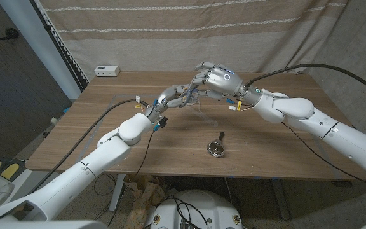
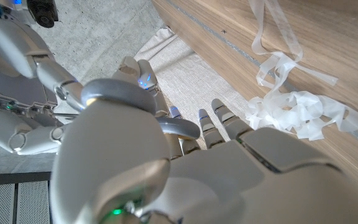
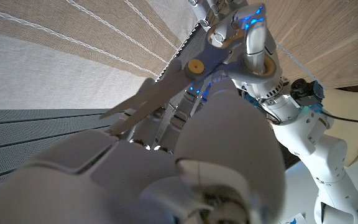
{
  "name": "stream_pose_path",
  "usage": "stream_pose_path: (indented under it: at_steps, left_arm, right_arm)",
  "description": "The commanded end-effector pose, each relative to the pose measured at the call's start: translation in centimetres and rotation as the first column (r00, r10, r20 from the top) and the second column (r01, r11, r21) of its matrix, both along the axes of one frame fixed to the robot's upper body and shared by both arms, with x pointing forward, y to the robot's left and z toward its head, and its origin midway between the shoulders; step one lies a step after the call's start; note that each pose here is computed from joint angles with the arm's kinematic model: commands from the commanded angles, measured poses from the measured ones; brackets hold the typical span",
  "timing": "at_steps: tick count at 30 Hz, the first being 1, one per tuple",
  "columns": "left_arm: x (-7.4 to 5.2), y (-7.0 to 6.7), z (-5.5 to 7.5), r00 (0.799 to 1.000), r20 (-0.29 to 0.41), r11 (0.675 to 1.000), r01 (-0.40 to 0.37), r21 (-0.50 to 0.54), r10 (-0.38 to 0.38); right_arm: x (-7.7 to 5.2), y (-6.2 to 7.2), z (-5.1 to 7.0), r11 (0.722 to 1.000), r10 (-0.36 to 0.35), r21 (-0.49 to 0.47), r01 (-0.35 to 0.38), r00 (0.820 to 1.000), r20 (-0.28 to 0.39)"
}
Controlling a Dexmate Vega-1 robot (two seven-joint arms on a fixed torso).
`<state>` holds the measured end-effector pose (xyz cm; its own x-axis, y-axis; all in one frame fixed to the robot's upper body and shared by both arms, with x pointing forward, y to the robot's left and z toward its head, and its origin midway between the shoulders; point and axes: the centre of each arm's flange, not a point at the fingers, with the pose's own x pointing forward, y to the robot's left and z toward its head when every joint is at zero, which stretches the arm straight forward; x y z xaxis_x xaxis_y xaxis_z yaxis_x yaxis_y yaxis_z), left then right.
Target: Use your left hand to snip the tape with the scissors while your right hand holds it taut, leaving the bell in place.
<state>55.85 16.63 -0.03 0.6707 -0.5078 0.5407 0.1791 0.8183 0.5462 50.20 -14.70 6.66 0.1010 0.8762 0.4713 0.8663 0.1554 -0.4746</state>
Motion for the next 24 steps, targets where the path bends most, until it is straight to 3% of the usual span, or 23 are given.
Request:
stream_pose_path:
  at_steps: [1, 12, 15, 18, 21, 24]
  left_arm:
    - [0.2, -0.2, 0.0, 1.000, -0.003, 1.000, 0.003, -0.006, -0.003]
    - [0.1, 0.2, 0.0, 1.000, 0.000, 1.000, -0.001, -0.030, 0.001]
    - [0.1, 0.4, 0.0, 1.000, 0.005, 0.999, 0.002, -0.050, -0.001]
    - [0.1, 0.4, -0.1, 1.000, 0.007, 0.997, 0.017, -0.073, -0.016]
    - [0.2, -0.1, 0.2, 0.999, 0.010, 0.999, 0.042, -0.028, -0.042]
    - [0.2, -0.1, 0.4, 0.999, 0.023, 0.998, 0.038, -0.048, -0.037]
  right_arm:
    - [-0.4, -0.5, 0.7, 0.996, 0.080, 0.045, -0.079, 0.996, -0.028]
    - [-0.5, -1.8, 0.6, 0.977, 0.156, 0.141, -0.161, 0.987, 0.044]
    - [-0.5, -2.3, 0.9, 0.966, 0.173, 0.190, -0.174, 0.985, 0.019]
    - [-0.5, -2.8, 1.4, 0.947, 0.214, 0.258, -0.191, 0.975, -0.064]
    - [-0.7, -3.0, 1.5, 0.939, 0.225, 0.280, -0.202, 0.973, -0.053]
    - [-0.9, -3.2, 1.7, 0.927, 0.240, 0.311, -0.210, 0.969, -0.060]
